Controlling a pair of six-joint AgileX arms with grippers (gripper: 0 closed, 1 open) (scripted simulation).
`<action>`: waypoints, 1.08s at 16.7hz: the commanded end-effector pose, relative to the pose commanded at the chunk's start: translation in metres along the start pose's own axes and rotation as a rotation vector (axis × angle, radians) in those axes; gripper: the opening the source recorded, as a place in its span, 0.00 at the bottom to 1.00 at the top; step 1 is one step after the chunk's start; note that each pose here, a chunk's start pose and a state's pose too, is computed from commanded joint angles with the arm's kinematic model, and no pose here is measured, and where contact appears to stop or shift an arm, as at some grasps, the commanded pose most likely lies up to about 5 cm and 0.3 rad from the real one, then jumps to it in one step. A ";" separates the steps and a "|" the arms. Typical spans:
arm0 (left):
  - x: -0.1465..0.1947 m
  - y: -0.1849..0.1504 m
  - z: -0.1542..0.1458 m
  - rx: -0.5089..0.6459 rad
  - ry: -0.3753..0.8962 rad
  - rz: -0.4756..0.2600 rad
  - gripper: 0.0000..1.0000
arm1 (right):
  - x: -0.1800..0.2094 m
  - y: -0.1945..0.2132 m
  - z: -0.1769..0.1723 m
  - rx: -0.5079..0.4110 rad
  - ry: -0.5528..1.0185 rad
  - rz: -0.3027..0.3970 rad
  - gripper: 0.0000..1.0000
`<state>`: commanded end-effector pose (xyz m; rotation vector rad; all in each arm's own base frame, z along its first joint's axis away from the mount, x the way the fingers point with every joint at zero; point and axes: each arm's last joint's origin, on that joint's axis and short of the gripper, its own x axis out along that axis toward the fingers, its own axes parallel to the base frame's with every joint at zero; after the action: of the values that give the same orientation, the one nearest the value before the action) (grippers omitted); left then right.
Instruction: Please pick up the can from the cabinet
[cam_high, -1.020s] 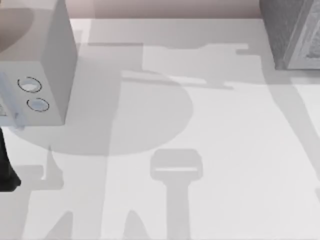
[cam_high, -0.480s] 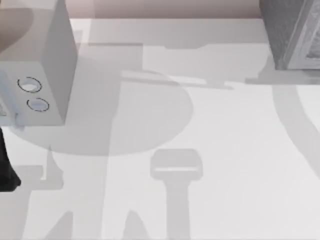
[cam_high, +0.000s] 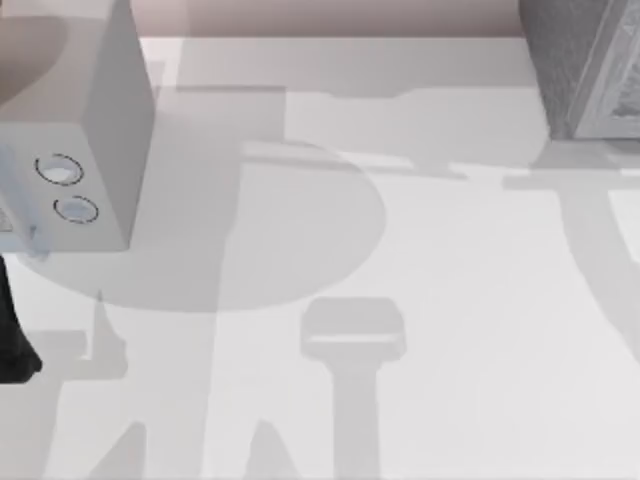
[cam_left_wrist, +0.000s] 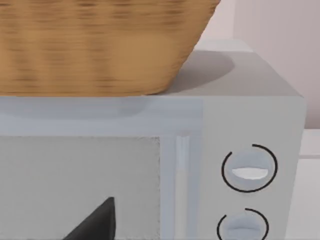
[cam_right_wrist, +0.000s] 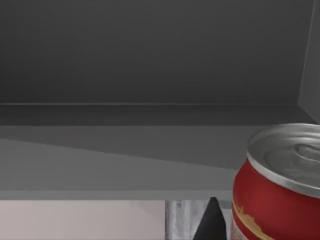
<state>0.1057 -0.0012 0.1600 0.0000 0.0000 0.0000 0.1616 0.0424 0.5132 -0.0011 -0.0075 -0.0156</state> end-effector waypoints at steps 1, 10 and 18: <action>0.000 0.000 0.000 0.000 0.000 0.000 1.00 | -0.004 -0.003 -0.012 -0.002 0.006 0.000 0.00; 0.000 0.000 0.000 0.000 0.000 0.000 1.00 | -0.045 -0.032 -0.195 -0.009 0.068 0.007 0.00; 0.000 0.000 0.000 0.000 0.000 0.000 1.00 | -0.058 -0.043 -0.339 0.001 0.030 0.015 0.00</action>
<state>0.1057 -0.0012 0.1600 0.0000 0.0000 0.0000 0.1056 0.0000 0.1741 -0.0003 0.0222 -0.0010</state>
